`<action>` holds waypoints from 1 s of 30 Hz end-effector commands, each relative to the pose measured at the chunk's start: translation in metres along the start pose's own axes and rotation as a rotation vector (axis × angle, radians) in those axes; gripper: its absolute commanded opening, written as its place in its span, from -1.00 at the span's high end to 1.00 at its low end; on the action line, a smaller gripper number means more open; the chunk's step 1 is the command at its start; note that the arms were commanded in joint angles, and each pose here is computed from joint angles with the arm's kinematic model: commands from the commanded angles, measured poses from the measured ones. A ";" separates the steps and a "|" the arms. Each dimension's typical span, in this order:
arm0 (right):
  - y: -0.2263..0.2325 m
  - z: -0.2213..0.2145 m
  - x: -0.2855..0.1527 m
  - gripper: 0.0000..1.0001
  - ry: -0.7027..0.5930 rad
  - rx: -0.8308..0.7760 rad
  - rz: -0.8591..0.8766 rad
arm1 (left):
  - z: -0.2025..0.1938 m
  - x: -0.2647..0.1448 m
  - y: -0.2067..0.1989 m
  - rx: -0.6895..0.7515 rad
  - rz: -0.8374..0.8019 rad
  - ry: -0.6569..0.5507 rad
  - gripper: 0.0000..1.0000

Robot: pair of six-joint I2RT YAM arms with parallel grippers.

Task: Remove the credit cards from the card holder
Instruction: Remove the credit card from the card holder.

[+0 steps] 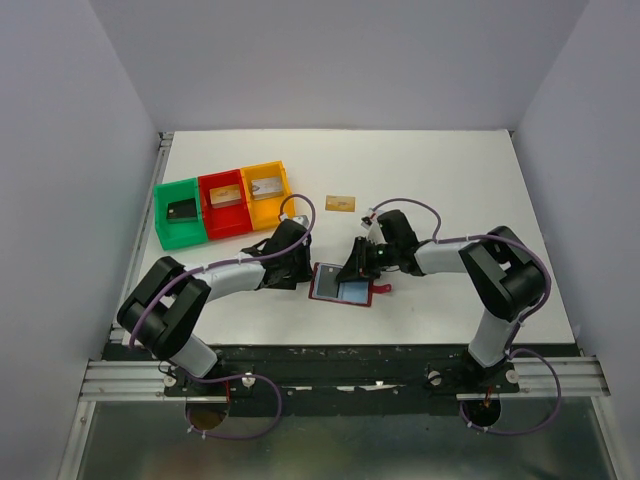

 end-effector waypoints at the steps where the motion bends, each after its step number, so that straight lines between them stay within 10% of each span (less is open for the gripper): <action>1: -0.002 -0.003 0.004 0.40 0.019 -0.005 -0.006 | -0.002 0.001 -0.003 0.002 0.011 0.010 0.92; 30: -0.010 -0.010 0.003 0.14 0.059 0.005 -0.141 | -0.006 -0.003 -0.020 0.052 -0.085 -0.005 0.94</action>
Point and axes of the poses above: each gripper's point midway between its finger pads, its own x axis out along the fingers, its own y axis along the line the jaws close on, z = x × y, the point moved 9 cm from there along -x, back along the fingers, and after that the axes turned 6 degrees about -x, right-handed, at the moved point
